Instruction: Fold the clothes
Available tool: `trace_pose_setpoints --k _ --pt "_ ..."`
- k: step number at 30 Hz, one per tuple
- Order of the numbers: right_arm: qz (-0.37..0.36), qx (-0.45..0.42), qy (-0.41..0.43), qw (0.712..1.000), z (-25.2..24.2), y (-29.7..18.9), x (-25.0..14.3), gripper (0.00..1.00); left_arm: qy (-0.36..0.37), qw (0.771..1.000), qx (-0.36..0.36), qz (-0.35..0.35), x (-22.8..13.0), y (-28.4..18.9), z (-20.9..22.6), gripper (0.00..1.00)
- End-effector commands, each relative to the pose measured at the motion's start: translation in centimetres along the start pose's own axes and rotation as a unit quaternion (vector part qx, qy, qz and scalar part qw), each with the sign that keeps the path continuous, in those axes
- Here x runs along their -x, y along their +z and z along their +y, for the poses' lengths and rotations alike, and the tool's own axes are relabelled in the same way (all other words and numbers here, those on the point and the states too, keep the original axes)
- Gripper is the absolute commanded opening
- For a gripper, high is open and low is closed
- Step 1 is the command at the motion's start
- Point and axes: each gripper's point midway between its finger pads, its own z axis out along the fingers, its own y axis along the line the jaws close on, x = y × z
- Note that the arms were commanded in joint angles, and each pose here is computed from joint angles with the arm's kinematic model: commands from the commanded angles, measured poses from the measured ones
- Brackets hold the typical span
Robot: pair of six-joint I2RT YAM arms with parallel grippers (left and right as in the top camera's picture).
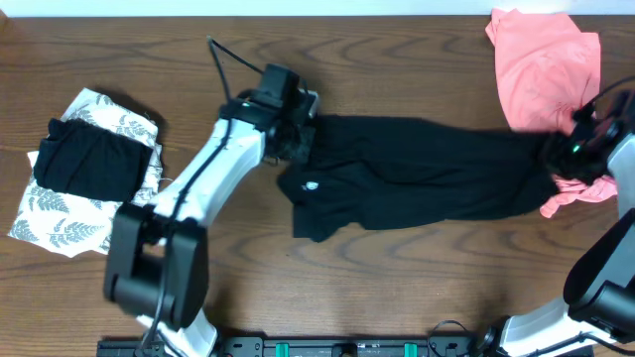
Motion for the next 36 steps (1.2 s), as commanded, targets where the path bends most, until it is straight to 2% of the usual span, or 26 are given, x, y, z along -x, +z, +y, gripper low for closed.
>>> trace_pose_setpoints --k 1,8,13,20,26,34,35,36 --pt "-0.038 0.002 -0.043 0.998 2.4 -3.0 2.4 0.01 0.001 0.997 0.004 -0.075 3.2 -5.2 0.1 0.16" --pt "-0.056 0.026 -0.124 0.99 9.1 -5.3 3.6 0.01 -0.015 0.99 0.018 -0.139 4.4 -10.5 1.8 0.16" --pt "-0.044 0.062 -0.196 0.978 15.9 -5.3 1.5 0.01 -0.027 0.986 0.029 -0.163 4.5 -13.0 2.9 0.16" --pt "-0.025 0.171 -0.302 0.937 28.4 -5.1 -5.0 0.01 -0.039 0.982 0.038 -0.179 3.9 -15.3 3.7 0.16" --pt "-0.013 0.22 -0.373 0.901 36.0 -5.5 -11.7 0.01 -0.053 0.978 0.049 -0.196 3.6 -17.2 4.8 0.16" --pt "0.037 0.185 -0.418 0.889 39.0 -1.3 -18.6 0.01 -0.058 0.975 0.055 -0.209 3.4 -18.5 5.2 0.16" --pt "0.05 0.18 -0.424 0.886 39.1 -0.4 -19.6 0.03 -0.058 0.975 0.055 -0.208 3.4 -18.5 5.2 0.16" --pt "0.06 0.175 -0.428 0.885 39.0 0.3 -20.3 0.16 -0.059 0.975 0.055 -0.207 3.3 -18.5 5.2 0.16"
